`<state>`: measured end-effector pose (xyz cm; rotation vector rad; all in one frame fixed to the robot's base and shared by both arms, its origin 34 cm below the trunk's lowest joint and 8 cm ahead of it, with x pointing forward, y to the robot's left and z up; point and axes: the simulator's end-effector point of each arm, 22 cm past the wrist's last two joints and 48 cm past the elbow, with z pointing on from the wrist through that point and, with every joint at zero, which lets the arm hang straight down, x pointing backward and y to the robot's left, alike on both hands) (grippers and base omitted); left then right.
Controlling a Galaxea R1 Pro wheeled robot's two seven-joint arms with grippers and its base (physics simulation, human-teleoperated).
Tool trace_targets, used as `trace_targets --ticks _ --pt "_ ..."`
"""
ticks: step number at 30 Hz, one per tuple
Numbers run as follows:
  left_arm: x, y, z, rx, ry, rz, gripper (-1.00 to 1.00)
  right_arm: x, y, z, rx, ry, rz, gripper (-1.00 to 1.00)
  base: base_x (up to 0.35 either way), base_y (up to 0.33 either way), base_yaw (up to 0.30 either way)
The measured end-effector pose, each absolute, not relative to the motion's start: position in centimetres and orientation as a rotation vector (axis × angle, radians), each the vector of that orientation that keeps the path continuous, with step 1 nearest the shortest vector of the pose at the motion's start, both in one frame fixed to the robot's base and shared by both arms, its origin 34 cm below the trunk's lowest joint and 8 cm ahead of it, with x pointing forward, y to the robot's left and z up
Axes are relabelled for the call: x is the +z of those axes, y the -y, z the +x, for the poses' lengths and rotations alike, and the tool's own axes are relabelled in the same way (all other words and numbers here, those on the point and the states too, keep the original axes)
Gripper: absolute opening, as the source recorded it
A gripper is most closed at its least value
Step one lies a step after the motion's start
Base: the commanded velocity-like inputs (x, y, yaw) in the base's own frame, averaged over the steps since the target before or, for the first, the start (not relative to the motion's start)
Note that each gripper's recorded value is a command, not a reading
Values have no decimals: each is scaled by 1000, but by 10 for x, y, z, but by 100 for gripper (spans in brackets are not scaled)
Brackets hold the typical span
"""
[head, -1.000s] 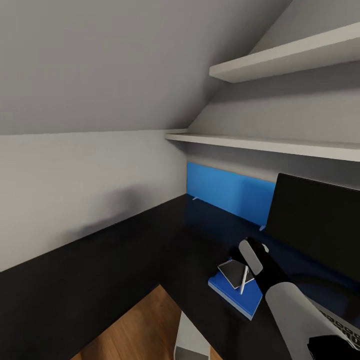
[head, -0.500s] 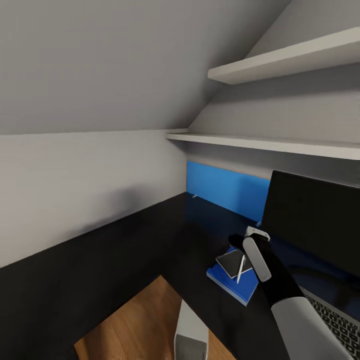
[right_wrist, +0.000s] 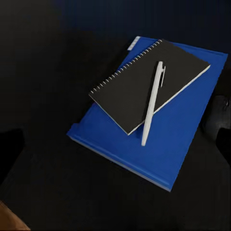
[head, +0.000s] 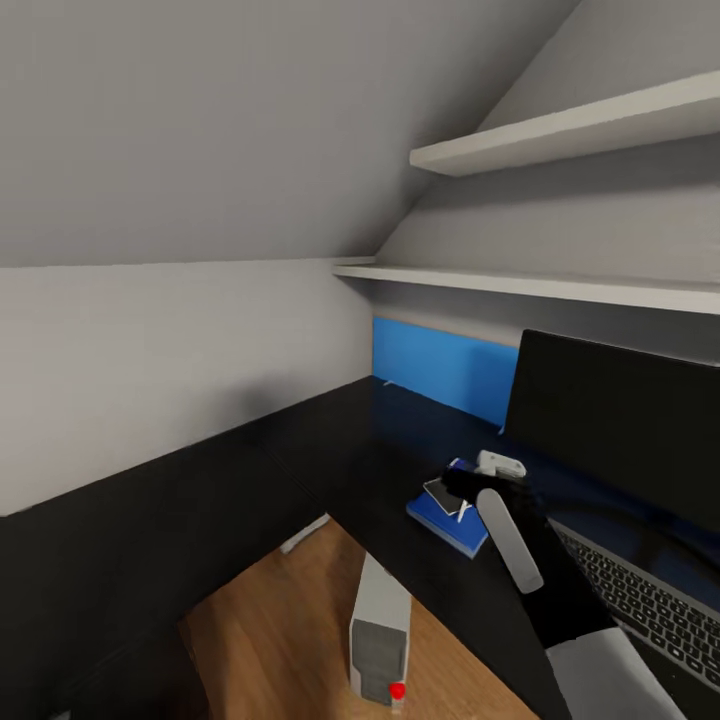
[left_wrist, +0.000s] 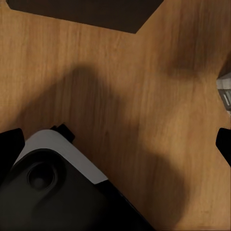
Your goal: In the bedroom, organize the workspace by keeping the computer under the desk, ensuring the monitor is on the desk, placing the keyboard on the desk next to the monitor, placing the mouse on the desk next to the keyboard, moving the folder from the swivel chair onto the desk next to the mouse, stacking the notebook on top of the folder with the pen on top of the notebook, and positioning the swivel chair next to the desk.
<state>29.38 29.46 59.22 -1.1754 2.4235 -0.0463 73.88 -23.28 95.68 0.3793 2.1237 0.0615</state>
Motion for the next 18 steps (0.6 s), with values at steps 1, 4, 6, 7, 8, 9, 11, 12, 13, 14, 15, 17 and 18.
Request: trace_targets --ticks 1,4,6,7,8,9,11,12,13,14,15,17,18 --pt "592 -295 294 -47 -2424 -1174 100 961 224 735 68 -2114 351 100 -70 0 0" --pt "594 -294 293 -47 -2420 -1177 100 981 167 710 118 -2063 168 100 -36 0 15" --pt "594 -294 293 -45 -2416 -1178 100 985 158 706 127 -2055 143 100 -21 0 88" --pt "595 -295 294 -44 -2411 -1180 100 986 154 704 133 -2051 133 100 -15 0 137" --pt "596 -295 294 -43 -2404 -1182 100 987 151 701 137 -2051 120 100 -12 0 162" --pt "597 -296 295 -41 -2394 -1185 100 986 147 698 141 -2055 105 100 -9 0 183" --pt "599 -298 297 -37 -2376 -1191 100 984 137 689 145 -2068 64 100 -6 0 212" --pt "600 -299 297 -33 -2363 -1196 100 981 128 681 148 -2083 20 100 -4 0 233" --pt "601 -300 297 -31 -2358 -1198 100 980 123 677 147 -2090 -2 100 -3 0 241" --pt "601 -300 297 -31 -2354 -1200 100 978 119 674 148 -2096 -21 100 -2 0 247" --pt "602 -300 298 -31 -2350 -1200 100 977 115 671 148 -2101 -38 100 -2 0 253" --pt "603 -300 299 -34 -2343 -1200 100 974 107 665 149 -2108 -71 100 -1 0 261" --pt "605 -300 299 -38 -2338 -1201 100 971 99 660 152 -2114 -104 100 -1 0 267"
